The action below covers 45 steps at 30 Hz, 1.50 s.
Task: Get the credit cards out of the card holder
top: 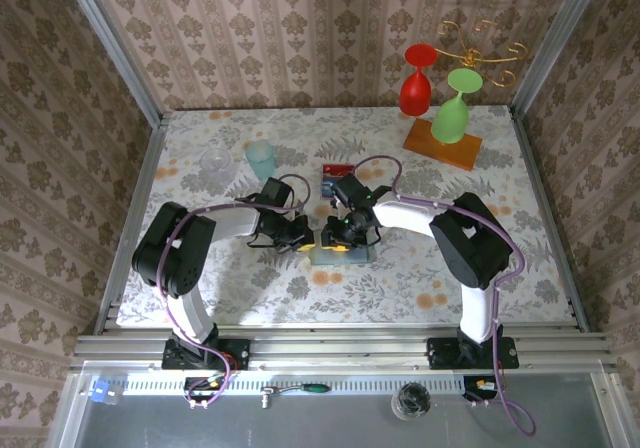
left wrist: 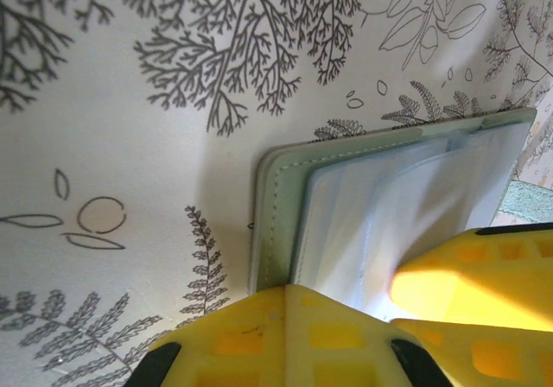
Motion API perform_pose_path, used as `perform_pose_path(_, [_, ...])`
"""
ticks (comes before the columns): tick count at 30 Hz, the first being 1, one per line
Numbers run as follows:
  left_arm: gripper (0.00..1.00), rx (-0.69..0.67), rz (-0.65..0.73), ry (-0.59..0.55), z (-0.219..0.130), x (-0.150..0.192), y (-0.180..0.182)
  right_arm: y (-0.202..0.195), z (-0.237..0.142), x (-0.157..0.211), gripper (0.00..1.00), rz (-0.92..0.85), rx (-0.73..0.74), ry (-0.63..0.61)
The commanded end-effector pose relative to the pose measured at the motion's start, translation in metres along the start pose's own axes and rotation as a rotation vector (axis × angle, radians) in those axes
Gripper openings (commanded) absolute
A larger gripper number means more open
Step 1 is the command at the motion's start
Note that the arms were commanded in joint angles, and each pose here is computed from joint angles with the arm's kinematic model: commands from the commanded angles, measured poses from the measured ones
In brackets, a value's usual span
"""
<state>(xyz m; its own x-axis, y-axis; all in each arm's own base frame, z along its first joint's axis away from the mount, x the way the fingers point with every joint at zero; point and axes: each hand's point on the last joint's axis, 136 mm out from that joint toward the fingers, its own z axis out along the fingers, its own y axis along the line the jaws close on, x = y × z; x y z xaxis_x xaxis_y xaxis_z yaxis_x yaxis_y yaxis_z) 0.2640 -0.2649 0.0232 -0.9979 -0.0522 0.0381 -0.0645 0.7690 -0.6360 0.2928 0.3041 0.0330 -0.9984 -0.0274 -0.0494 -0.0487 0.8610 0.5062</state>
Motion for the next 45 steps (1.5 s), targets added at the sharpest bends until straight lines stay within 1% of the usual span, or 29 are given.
perform_pose_path(1, [0.0,-0.051,0.004,-0.006,-0.007,-0.001,0.01,0.0,-0.023,-0.003,0.3,-0.032,0.031,-0.04])
perform_pose_path(4, [0.0,-0.088,0.042,-0.035,-0.018,-0.007,0.011,-0.007,-0.037,-0.007,0.31,-0.049,0.056,-0.082])
perform_pose_path(6, [0.0,-0.118,0.066,-0.062,-0.028,-0.011,0.011,-0.013,-0.048,-0.01,0.34,-0.064,0.082,-0.108])
perform_pose_path(7, [0.0,-0.137,0.078,-0.078,-0.034,-0.014,0.013,-0.018,-0.055,-0.012,0.37,-0.071,0.103,-0.126])
perform_pose_path(9, [0.07,-0.167,0.092,-0.112,-0.045,-0.019,0.016,-0.03,-0.067,-0.012,0.48,-0.081,0.155,-0.147])
perform_pose_path(11, [0.17,-0.193,0.1,-0.143,-0.056,-0.023,0.021,-0.041,-0.081,-0.015,0.58,-0.089,0.199,-0.181])
perform_pose_path(12, [0.25,-0.21,0.109,-0.156,-0.061,-0.024,0.023,-0.048,-0.088,-0.016,0.65,-0.092,0.222,-0.2])
perform_pose_path(13, [0.3,-0.229,0.092,-0.188,-0.072,-0.031,0.031,-0.054,-0.095,-0.017,0.74,-0.093,0.241,-0.216])
perform_pose_path(15, [0.39,-0.256,0.096,-0.223,-0.085,-0.035,0.037,-0.065,-0.108,-0.019,0.94,-0.099,0.275,-0.25])
perform_pose_path(16, [0.47,-0.266,0.098,-0.242,-0.092,-0.037,0.04,-0.072,-0.114,-0.02,1.0,-0.1,0.297,-0.267])
perform_pose_path(17, [0.57,-0.274,0.104,-0.261,-0.098,-0.039,0.042,-0.077,-0.119,-0.02,1.0,-0.101,0.316,-0.28])
perform_pose_path(23, [0.95,-0.334,0.112,-0.376,-0.136,-0.049,0.062,-0.125,-0.147,-0.024,1.0,-0.089,0.454,-0.362])
perform_pose_path(24, [1.0,-0.363,0.113,-0.399,-0.144,-0.051,0.068,-0.135,-0.152,-0.025,1.0,-0.09,0.487,-0.384])
perform_pose_path(27, [1.0,-0.473,0.142,-0.474,-0.165,-0.058,0.085,-0.164,-0.167,-0.031,1.0,-0.096,0.591,-0.455])
perform_pose_path(30, [1.0,-0.587,0.196,-0.56,-0.185,-0.066,0.098,-0.19,-0.181,-0.041,1.0,-0.099,0.683,-0.554])
perform_pose_path(31, [1.0,-0.623,0.216,-0.59,-0.192,-0.068,0.101,-0.194,-0.189,-0.045,1.0,-0.11,0.706,-0.608])
perform_pose_path(34, [1.0,-0.695,0.27,-0.683,-0.207,-0.074,0.107,-0.209,-0.207,-0.055,1.0,-0.113,0.77,-0.689])
perform_pose_path(37, [1.0,-0.735,0.309,-0.769,-0.22,-0.079,0.11,-0.213,-0.214,-0.064,1.0,-0.178,0.785,-0.78])
perform_pose_path(41, [1.0,-0.806,0.362,-0.84,-0.231,-0.085,0.12,-0.221,-0.214,-0.067,1.0,-0.272,0.788,-0.859])
perform_pose_path(43, [1.0,-0.865,0.362,-0.885,-0.241,-0.088,0.126,-0.23,-0.218,-0.071,1.0,-0.249,0.784,-0.904])
perform_pose_path(45, [1.0,-0.891,0.373,-0.941,-0.245,-0.093,0.132,-0.235,-0.221,-0.076,1.0,-0.219,0.758,-0.946])
